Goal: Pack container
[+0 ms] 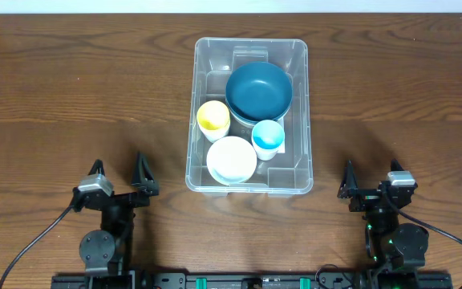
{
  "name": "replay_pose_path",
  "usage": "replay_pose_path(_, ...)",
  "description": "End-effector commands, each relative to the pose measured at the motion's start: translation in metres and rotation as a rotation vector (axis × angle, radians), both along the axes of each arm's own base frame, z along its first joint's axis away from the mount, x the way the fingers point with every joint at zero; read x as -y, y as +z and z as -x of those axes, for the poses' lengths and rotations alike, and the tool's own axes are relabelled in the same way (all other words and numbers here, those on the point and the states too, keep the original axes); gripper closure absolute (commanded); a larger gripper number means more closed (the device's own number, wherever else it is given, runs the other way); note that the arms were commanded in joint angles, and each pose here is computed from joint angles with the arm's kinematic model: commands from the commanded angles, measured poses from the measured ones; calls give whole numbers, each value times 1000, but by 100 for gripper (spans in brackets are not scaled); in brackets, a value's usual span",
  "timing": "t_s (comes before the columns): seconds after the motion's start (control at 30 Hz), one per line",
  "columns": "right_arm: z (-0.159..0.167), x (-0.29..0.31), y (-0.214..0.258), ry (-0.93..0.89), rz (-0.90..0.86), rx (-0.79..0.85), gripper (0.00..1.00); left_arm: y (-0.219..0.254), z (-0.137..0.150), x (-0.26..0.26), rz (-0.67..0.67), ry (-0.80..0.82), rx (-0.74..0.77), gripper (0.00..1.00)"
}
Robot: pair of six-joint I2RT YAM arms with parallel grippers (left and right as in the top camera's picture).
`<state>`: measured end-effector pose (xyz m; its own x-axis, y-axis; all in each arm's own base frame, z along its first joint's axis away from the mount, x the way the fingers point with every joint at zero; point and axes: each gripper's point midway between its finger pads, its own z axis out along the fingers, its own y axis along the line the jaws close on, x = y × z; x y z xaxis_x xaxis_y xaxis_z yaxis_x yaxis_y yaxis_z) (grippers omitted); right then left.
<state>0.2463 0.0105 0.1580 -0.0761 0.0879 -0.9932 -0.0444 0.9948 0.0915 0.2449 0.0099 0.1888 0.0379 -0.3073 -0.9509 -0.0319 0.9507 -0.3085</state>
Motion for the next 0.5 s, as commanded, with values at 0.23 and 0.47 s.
replay_pose_path(0.23,0,0,-1,2,16,2,1,-33,-1,5,-251,-33,-109,2)
replay_pose_path(0.47,0,0,-1,2,16,2,1,-39,-1,5,-316,-38,-135,2)
